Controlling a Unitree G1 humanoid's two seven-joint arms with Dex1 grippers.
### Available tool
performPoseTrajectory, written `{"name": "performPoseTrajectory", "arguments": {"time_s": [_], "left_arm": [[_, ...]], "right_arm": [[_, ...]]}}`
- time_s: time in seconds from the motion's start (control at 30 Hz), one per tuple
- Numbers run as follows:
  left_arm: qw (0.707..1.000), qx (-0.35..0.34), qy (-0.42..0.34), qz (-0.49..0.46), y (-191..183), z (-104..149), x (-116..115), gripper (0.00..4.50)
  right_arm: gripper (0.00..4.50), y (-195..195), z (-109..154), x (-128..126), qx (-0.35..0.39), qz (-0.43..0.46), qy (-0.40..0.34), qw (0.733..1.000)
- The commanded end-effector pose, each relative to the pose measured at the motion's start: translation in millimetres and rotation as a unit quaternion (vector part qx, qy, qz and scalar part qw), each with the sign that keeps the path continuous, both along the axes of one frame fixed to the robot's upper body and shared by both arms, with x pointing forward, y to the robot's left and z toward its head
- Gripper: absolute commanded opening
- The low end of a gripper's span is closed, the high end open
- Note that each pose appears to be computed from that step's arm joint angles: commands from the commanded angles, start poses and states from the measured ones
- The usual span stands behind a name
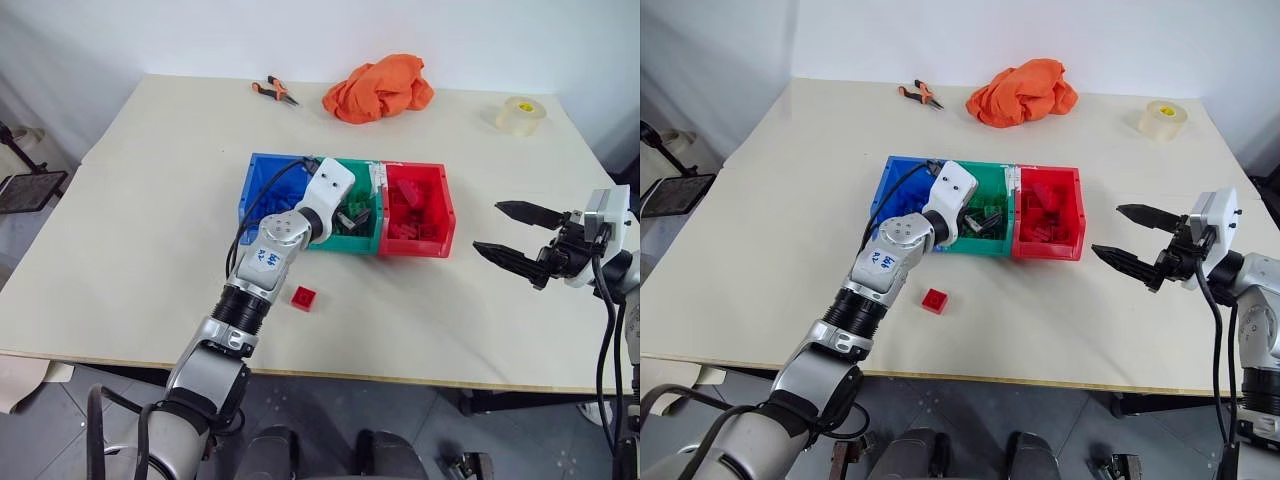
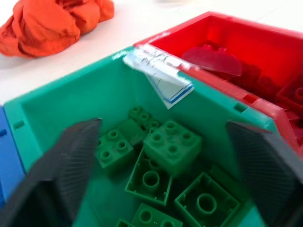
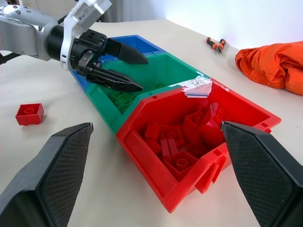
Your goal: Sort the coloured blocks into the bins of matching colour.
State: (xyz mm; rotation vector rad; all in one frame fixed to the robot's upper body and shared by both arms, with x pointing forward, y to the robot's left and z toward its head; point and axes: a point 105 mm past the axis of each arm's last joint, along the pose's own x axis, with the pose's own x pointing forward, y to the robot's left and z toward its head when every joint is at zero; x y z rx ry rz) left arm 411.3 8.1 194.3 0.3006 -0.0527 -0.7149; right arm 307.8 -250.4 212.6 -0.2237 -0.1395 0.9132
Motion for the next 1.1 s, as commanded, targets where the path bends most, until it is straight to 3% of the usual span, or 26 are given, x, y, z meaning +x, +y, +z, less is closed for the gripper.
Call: {"name": "performPoseTrajectory", "arguments": {"time_s": [0.03,0.17,0.3,0.57,0.83,1.1], "left_arm": [[0.998,-0.026,-0.049,-0.036,1.3,31.7,-20.9,4.48],[0.996,-0.040,-0.016,-0.073,22.7,28.2,-53.4,4.48],[0.991,-0.012,0.080,-0.107,67.7,-7.8,-111.3,4.48],[0.979,0.034,0.193,-0.053,146.4,-48.4,-159.5,4.48],[0.972,0.061,0.226,-0.022,194.4,-63.1,-184.1,4.48],[0.984,0.040,0.165,-0.050,166.4,-52.2,-163.6,4.48]], "right_arm": [[4.50,1.6,7.3,-2.9,-0.004,0.014,-0.017,1.000],[4.50,5.3,5.6,-6.1,-0.013,0.044,-0.009,0.999],[4.50,5.9,-4.1,-13.3,-0.048,0.105,0.028,0.993],[4.50,0.8,-17.0,-16.0,-0.107,0.164,0.070,0.978],[4.50,5.5,-16.1,-6.1,-0.113,0.174,0.071,0.976],[4.50,7.7,-14.8,-7.2,-0.114,0.182,0.067,0.974]]}}
